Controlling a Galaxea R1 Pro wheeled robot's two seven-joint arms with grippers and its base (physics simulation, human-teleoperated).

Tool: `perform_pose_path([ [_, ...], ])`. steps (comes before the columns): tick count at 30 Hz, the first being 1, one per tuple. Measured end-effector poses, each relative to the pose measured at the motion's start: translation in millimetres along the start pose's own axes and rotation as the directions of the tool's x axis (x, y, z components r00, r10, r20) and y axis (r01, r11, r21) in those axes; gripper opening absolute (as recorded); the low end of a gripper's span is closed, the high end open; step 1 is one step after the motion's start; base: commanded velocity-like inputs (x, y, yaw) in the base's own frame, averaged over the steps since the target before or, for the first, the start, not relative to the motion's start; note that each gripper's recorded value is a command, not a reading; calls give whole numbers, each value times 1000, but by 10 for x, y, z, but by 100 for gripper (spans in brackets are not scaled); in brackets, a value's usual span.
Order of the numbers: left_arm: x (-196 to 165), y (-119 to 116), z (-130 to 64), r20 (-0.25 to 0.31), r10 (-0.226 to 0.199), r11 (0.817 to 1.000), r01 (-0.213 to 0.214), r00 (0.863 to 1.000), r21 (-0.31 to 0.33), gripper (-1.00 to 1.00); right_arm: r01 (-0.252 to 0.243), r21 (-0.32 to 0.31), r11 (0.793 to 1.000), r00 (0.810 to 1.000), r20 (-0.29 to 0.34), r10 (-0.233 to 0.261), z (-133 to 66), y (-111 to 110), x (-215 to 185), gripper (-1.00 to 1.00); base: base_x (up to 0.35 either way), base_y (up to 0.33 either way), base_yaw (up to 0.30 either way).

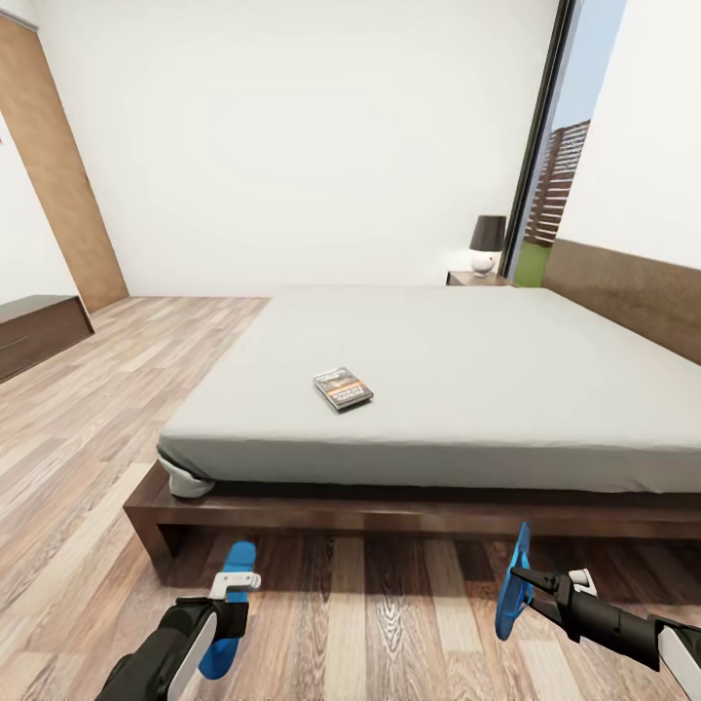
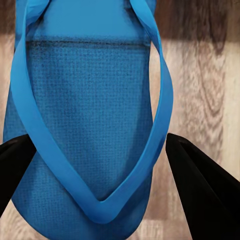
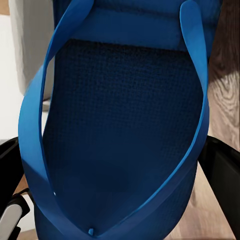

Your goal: In the bedroom, move the book from the bed onto either nightstand, and place the two sandals side by side next to the bed.

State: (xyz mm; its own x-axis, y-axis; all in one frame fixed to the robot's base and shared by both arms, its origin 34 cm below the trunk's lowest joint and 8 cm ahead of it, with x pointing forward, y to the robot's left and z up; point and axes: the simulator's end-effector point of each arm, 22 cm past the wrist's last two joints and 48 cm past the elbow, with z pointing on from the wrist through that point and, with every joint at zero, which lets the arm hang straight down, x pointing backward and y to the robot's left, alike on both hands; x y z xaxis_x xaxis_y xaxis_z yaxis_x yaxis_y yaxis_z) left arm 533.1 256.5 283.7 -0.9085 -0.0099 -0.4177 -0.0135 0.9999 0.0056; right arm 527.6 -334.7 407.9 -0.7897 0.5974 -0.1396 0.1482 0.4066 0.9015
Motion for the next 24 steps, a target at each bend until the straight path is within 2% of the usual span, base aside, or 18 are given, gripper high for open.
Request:
perform_pose_path([
  [3,-4,-7,41,12,1,1000,-1,1000,0,-100,-9,7,1000,1000,-5,9,16,-54,17,-100,0,0,0],
  [6,-152,-6,80,95,-5,1000,5,996,-1,-100,-17,15,1000,1000,-9,17,31,-108,35,-100,0,0,0],
  [9,-110,36,155,115,-11,1000,12,993,-9,-100,-25,22,999,1000,-14,25,47,-162,53,-100,0,0,0],
  [13,37,183,249,94,-10,999,13,996,-36,-100,-36,32,999,999,-20,37,66,-232,79,-100,0,0,0],
  [17,144,222,308,64,-11,999,14,998,-45,-100,-46,41,998,999,-26,47,86,-300,104,-100,0,0,0],
  [18,184,218,322,49,-12,999,14,999,-44,-100,-48,44,998,998,-28,49,91,-317,111,-100,0,0,0],
  [19,308,207,336,-4,-12,999,12,1000,-41,-100,-51,46,998,998,-30,52,96,-334,116,-100,0,0,0],
  [20,378,204,346,-33,-11,999,10,999,-39,-100,-53,48,997,998,-31,55,100,-351,123,-100,0,0,0],
  [24,466,186,375,-76,-8,999,6,997,-32,-100,-64,58,996,997,-37,66,117,-422,151,-100,0,0,0],
])
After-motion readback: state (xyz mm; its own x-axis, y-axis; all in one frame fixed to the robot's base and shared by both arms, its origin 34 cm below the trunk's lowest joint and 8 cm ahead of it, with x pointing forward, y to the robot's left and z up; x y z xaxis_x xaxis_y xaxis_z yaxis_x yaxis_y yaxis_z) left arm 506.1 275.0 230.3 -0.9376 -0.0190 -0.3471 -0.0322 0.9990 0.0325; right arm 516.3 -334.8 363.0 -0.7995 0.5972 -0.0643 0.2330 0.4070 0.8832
